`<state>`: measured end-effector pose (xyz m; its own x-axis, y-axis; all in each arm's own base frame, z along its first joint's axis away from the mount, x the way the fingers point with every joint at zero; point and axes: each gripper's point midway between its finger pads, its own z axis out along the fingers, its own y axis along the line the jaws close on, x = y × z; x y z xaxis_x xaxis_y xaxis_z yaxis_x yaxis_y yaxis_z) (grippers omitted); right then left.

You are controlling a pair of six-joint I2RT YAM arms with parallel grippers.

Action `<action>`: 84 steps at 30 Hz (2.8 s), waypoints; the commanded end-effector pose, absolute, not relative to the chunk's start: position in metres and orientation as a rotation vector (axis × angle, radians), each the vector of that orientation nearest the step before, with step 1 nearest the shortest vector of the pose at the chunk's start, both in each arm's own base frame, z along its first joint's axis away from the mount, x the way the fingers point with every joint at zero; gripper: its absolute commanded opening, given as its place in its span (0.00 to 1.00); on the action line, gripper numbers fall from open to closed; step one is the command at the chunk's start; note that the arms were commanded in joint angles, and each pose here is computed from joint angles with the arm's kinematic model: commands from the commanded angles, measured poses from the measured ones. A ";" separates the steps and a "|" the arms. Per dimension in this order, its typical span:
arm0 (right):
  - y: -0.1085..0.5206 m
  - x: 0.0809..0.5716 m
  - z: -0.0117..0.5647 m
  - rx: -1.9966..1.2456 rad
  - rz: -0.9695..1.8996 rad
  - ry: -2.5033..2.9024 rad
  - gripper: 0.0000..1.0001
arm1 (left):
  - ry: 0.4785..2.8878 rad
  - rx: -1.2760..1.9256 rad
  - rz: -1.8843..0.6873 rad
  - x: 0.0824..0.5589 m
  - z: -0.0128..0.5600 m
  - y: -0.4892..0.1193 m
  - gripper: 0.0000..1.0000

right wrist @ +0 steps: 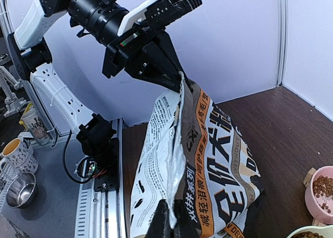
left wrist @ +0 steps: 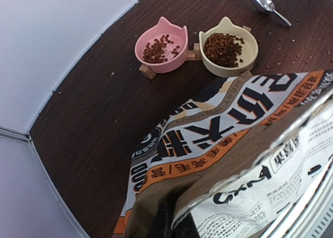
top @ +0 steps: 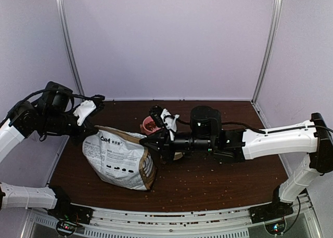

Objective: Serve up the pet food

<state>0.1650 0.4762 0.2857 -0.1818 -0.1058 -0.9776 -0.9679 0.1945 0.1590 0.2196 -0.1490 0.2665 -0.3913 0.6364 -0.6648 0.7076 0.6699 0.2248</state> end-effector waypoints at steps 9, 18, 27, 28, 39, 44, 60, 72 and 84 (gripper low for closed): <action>0.459 0.151 0.329 -1.052 1.196 1.401 0.00 | 2.254 0.694 0.428 0.252 0.267 -0.050 0.05; 0.459 0.150 0.329 -1.053 1.199 1.400 0.00 | 2.258 0.644 0.468 0.254 0.271 -0.039 0.16; 0.459 0.151 0.327 -1.052 1.202 1.405 0.00 | 2.240 0.613 0.430 0.253 0.276 -0.039 0.07; 0.459 0.150 0.327 -1.051 1.203 1.403 0.00 | 2.239 0.597 0.429 0.254 0.277 -0.038 0.19; 0.464 0.154 0.325 -1.081 1.104 1.463 0.42 | 2.085 0.463 0.249 0.237 0.324 -0.043 0.72; 0.467 0.148 0.327 -1.104 1.077 1.468 0.57 | 2.014 0.423 0.161 0.224 0.350 -0.045 0.74; 0.357 0.239 0.331 -0.607 0.688 1.849 0.88 | 1.944 0.155 -0.087 0.272 0.382 -0.046 0.92; 0.129 0.314 0.238 -0.069 0.259 2.118 0.93 | 1.871 -0.365 0.047 0.324 0.292 0.081 0.92; -0.013 0.306 0.227 0.254 0.020 1.748 0.94 | 1.603 -0.530 0.263 0.280 0.217 0.115 0.98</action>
